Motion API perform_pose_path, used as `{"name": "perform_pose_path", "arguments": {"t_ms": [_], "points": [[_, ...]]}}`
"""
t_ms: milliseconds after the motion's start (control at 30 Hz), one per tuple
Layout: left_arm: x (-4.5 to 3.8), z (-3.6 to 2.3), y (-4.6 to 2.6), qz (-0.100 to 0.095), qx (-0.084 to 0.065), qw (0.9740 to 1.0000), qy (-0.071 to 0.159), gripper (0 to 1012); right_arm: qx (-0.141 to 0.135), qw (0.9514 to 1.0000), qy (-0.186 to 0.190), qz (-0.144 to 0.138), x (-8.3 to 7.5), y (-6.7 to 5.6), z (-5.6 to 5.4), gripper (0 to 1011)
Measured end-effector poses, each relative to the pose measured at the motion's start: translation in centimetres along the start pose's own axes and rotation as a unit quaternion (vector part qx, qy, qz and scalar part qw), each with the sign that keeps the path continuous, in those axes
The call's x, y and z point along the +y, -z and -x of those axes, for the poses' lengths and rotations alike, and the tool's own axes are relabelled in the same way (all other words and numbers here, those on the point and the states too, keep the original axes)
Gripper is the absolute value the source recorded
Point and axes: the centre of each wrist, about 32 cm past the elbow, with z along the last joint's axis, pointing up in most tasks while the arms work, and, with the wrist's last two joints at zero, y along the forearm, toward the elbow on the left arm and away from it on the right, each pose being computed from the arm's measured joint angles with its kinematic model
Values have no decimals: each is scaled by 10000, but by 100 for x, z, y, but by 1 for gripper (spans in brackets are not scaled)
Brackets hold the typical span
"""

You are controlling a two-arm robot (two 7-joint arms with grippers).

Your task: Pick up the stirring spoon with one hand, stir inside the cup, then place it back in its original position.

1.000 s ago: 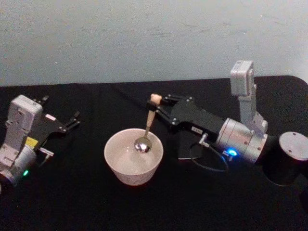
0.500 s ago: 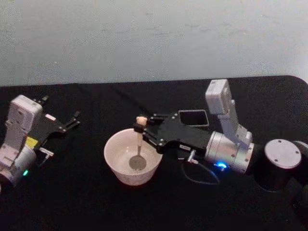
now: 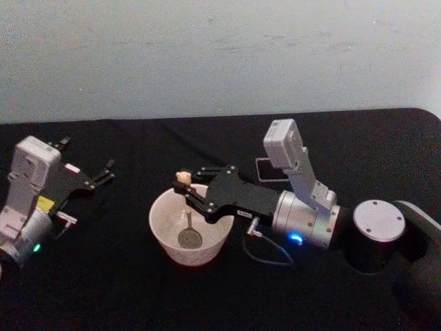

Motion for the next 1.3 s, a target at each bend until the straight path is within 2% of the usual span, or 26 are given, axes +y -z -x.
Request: {"name": "perform_pose_path", "arguments": {"t_ms": [367, 600, 700, 1033, 1300], "points": [[0, 0, 0, 0, 0, 10000, 0, 1001, 31, 9992, 406, -32, 101, -7, -134, 215], [0, 0, 0, 0, 0, 10000, 0, 1001, 50, 9979, 639, -98, 30, -63, -243, 215], [0, 0, 0, 0, 0, 10000, 0, 1001, 73, 9978, 657, -104, -25, -78, -245, 215], [0, 0, 0, 0, 0, 10000, 0, 1001, 167, 9991, 388, -93, -213, -117, -123, 215], [0, 0, 0, 0, 0, 10000, 0, 1001, 266, 9995, 109, -128, -210, -135, 3, 215]]}}
